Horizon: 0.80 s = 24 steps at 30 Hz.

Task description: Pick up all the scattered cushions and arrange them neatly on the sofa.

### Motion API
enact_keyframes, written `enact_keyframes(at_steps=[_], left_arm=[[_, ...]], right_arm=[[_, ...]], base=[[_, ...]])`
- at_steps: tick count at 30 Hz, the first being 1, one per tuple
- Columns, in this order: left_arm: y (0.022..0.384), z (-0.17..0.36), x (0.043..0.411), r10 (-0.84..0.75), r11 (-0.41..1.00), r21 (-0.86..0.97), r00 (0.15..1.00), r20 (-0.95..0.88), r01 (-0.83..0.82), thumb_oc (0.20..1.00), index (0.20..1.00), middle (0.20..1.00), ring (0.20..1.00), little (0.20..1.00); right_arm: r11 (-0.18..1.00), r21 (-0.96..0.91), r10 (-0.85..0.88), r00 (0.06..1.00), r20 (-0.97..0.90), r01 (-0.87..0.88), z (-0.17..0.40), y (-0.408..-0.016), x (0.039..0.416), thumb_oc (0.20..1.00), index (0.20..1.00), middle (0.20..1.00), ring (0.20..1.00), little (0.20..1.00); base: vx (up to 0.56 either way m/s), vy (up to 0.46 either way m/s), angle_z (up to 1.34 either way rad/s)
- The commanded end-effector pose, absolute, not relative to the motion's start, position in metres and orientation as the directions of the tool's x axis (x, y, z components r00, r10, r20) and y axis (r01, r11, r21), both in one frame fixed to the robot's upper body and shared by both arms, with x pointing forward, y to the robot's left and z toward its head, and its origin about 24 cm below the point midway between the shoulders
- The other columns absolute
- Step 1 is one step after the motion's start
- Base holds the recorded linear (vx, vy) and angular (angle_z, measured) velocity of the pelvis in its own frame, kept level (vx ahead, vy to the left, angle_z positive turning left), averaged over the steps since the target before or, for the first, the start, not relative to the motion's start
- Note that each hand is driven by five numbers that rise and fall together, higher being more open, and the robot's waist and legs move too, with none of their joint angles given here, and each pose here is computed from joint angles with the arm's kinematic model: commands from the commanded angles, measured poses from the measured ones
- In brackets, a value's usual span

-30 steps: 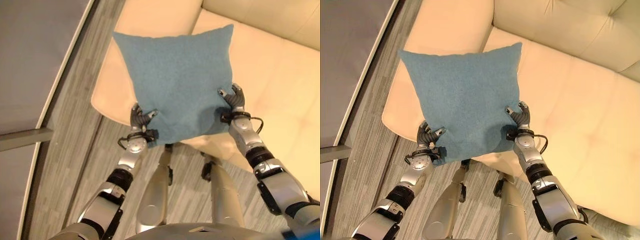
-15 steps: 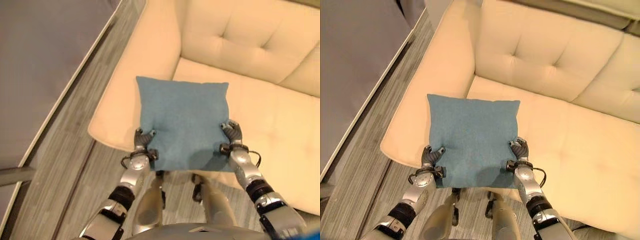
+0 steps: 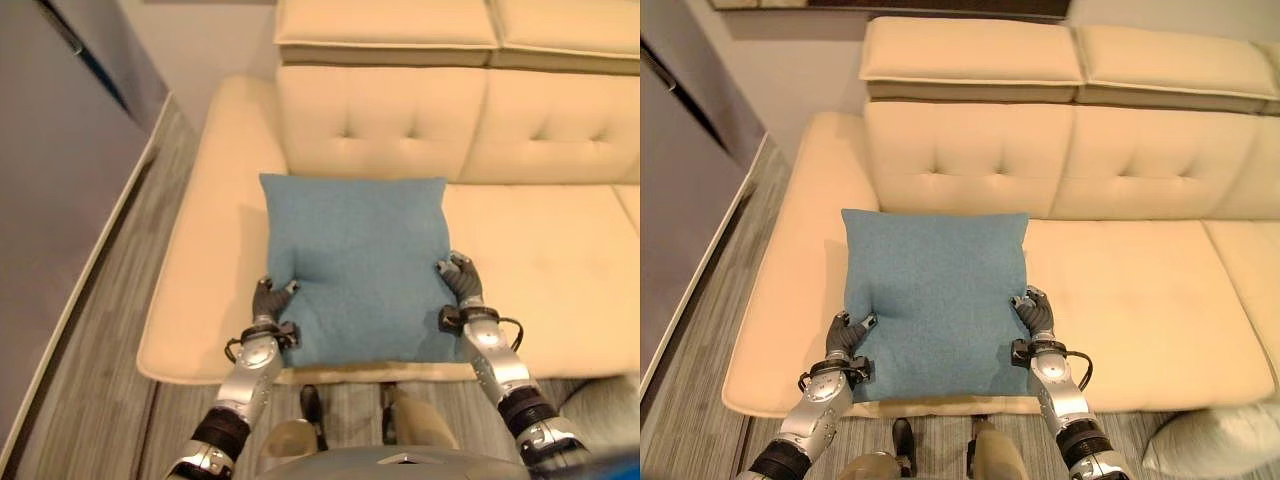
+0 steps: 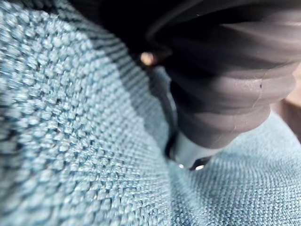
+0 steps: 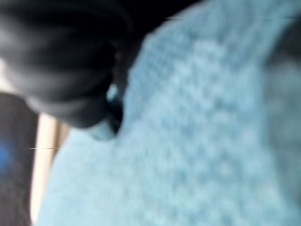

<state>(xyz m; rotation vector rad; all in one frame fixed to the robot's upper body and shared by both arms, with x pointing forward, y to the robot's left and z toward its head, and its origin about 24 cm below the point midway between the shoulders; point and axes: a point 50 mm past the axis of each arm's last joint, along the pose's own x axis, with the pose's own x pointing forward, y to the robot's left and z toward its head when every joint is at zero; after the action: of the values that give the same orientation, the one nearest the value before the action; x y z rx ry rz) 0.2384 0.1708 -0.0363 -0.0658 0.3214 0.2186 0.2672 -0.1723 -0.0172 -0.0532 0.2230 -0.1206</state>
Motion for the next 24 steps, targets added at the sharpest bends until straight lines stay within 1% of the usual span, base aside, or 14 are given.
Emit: enact_keyframes(at_steps=[1, 8, 11, 14, 19, 24], left_arm=[[0.15, -0.009, 0.252, 0.111, 0.99, -0.067, 0.979, -0.173, -0.125, 0.2, 0.2, 0.2, 0.2, 0.2], [0.155, -0.013, 0.246, 0.125, 0.988, -0.067, 0.974, -0.188, -0.14, 0.2, 0.2, 0.2, 0.2, 0.2], [0.152, -0.017, 0.243, 0.124, 0.985, -0.094, 0.969, -0.214, -0.147, 0.2, 0.2, 0.2, 0.2, 0.2], [0.144, -0.021, 0.242, 0.108, 0.983, -0.121, 0.966, -0.234, -0.139, 0.2, 0.2, 0.2, 0.2, 0.2], [0.139, -0.026, 0.236, 0.076, 0.985, -0.131, 0.961, -0.265, -0.114, 0.2, 0.2, 0.2, 0.2, 0.2], [0.144, -0.026, 0.24, 0.089, 0.987, -0.103, 0.959, -0.268, -0.12, 0.2, 0.2, 0.2, 0.2, 0.2]], right_arm=[[0.998, -0.047, -0.046, 0.998, -0.044, 0.044, 0.015, -0.16, 0.279, 0.2, 0.2, 0.2, 0.2, 0.2], [0.997, -0.071, -0.04, 0.998, -0.04, 0.037, 0.017, -0.163, 0.28, 0.2, 0.2, 0.2, 0.2, 0.2], [0.994, -0.099, -0.043, 0.998, -0.042, 0.038, 0.017, -0.169, 0.276, 0.2, 0.2, 0.2, 0.2, 0.2], [0.989, -0.127, -0.086, 0.995, -0.041, 0.081, 0.016, -0.183, 0.271, 0.2, 0.2, 0.2, 0.2, 0.2], [0.986, -0.128, -0.116, 0.992, -0.043, 0.11, 0.016, -0.19, 0.269, 0.2, 0.2, 0.2, 0.2, 0.2], [0.985, -0.127, -0.123, 0.992, -0.037, 0.118, 0.018, -0.187, 0.272, 0.2, 0.2, 0.2, 0.2, 0.2]], base=[[-0.04, -0.104, -0.25], [0.02, -0.239, 0.04], [0.04, -0.273, -0.01], [0.03, -0.27, -0.01], [0.03, -0.135, 0.24], [0.09, -0.012, 0.07]])
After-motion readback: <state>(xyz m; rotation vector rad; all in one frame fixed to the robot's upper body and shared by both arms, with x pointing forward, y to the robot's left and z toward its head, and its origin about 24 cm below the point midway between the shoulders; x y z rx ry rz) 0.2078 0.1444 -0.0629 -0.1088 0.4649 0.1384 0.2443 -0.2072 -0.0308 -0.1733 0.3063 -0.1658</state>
